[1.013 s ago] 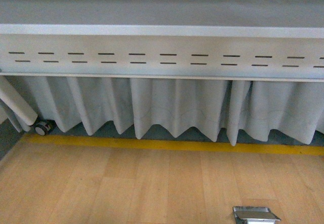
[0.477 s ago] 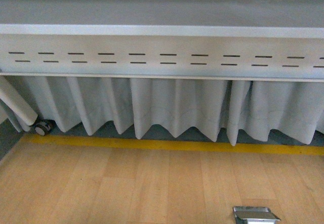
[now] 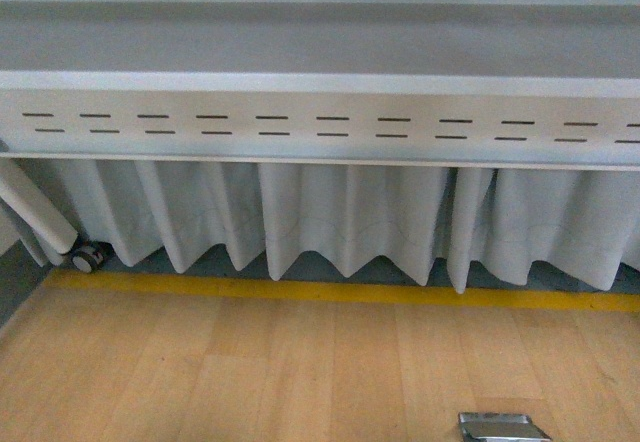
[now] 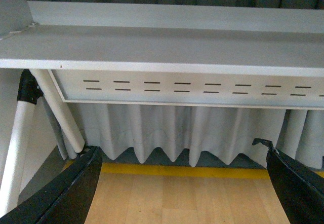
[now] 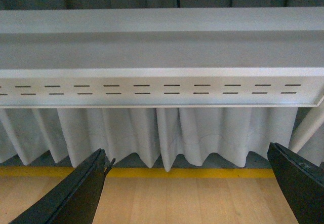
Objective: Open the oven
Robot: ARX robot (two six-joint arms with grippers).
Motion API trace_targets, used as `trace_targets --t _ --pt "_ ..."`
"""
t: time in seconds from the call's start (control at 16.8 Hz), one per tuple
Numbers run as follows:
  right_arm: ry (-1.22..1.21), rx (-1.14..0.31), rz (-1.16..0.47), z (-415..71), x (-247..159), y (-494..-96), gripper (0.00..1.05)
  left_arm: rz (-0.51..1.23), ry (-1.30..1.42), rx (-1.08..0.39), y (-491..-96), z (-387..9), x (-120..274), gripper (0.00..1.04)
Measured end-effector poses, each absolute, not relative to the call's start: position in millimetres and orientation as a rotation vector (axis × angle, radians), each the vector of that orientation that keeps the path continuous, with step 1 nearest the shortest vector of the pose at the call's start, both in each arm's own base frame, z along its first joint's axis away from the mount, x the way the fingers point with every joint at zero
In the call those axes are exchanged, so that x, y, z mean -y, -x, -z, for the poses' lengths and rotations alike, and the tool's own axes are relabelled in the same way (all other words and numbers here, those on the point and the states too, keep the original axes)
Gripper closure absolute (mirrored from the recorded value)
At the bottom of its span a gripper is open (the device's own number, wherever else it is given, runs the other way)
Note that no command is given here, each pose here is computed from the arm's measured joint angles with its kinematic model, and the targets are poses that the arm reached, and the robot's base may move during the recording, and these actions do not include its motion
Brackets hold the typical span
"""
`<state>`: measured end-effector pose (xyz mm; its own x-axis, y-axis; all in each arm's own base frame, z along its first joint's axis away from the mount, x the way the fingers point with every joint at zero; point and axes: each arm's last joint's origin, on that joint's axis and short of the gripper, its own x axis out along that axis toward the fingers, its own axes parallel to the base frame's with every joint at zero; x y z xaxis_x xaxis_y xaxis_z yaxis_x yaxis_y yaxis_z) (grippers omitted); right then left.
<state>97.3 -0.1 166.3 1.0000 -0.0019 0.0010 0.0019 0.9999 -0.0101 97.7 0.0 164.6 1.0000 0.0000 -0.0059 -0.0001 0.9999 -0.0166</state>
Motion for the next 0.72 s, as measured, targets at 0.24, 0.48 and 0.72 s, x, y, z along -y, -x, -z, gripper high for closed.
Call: trace_targets --t 0.24,0.48,0.72 --pt "0.01 0.004 0.0 -166.6 0.0 -97.2 0.06 -0.001 0.017 -0.004 -97.7 -164.8 0.0 0.07" --pt "0.01 0.004 0.0 -166.6 0.0 -97.2 0.06 -0.001 0.015 -0.003 -97.7 -164.9 0.0 0.07" --pt "0.007 0.003 0.001 -166.5 0.0 -97.2 0.06 0.0 0.015 -0.004 -97.7 -164.8 0.0 0.07"
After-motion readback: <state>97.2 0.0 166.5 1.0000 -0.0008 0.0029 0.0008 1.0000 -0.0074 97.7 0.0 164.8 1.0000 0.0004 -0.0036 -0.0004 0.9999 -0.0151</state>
